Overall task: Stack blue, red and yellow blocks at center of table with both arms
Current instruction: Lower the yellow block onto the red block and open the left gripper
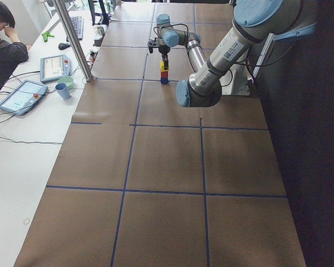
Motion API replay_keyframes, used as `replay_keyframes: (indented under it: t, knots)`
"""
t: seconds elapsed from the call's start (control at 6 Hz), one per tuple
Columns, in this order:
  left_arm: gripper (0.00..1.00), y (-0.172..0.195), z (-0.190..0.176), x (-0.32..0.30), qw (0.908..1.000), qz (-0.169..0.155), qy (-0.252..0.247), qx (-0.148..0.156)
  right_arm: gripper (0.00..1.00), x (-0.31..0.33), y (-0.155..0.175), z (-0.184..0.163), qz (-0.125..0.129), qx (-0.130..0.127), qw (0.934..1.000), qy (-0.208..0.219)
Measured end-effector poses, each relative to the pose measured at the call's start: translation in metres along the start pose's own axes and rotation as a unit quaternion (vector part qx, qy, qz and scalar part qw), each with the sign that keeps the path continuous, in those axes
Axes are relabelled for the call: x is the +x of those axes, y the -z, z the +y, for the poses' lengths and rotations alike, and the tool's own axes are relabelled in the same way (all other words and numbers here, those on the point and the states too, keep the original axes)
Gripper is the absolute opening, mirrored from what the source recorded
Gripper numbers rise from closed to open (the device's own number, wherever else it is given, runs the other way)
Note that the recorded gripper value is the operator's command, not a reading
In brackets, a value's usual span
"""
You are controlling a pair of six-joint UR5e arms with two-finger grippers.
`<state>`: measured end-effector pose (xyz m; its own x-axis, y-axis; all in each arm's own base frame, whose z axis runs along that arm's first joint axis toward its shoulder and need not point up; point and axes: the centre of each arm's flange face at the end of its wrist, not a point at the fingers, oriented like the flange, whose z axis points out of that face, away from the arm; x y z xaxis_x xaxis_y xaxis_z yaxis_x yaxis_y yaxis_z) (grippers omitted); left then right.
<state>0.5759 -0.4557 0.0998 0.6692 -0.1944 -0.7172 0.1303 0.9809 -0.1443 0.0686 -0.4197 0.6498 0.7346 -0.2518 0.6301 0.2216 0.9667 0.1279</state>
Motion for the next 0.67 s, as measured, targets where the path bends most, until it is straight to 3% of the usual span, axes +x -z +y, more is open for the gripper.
replay_keyframes:
  t: [0.33, 0.67]
  knots:
    - [0.93, 0.0008, 0.0001, 0.0003, 1.0, 0.005, -0.008, 0.002, 1.0, 0.0001, -0.0002, 0.0, 0.0, 0.0, 1.0, 0.0]
    - [1.0, 0.0014, 0.0001, 0.0001, 0.9999, 0.006, -0.009, 0.004, 1.0, 0.0002, -0.0003, 0.0, -0.001, 0.0, 1.0, 0.0]
